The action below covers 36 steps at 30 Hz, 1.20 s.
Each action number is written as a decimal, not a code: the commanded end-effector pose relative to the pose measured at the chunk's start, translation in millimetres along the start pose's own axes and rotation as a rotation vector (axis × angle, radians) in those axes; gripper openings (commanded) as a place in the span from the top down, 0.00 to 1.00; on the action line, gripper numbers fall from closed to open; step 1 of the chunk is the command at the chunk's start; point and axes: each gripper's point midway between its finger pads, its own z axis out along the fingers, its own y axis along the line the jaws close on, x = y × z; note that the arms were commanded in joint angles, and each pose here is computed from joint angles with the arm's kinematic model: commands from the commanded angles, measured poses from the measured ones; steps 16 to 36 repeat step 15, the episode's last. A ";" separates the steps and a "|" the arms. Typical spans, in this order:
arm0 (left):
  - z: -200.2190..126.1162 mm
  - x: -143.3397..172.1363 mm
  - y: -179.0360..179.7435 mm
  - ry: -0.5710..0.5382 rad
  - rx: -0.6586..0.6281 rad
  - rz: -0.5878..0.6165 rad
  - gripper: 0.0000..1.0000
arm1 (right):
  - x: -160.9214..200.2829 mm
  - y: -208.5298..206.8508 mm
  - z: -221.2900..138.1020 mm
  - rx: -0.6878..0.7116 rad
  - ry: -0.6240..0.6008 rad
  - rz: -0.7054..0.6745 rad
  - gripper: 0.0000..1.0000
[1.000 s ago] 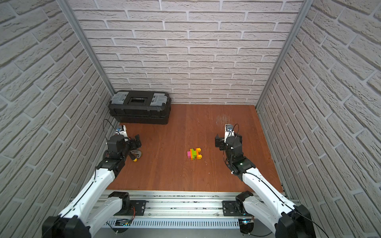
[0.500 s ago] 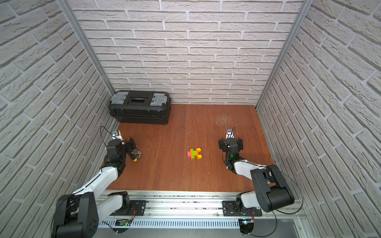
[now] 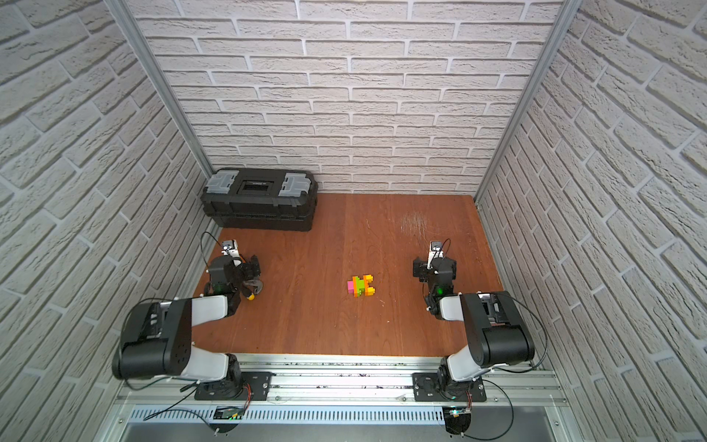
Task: Assemble a carrot with lego
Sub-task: Reset both arms
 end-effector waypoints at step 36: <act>5.4 -9.2 -7.7 -0.060 0.016 0.014 0.02 | -24.9 6.7 -0.2 -0.035 -0.070 0.012 0.01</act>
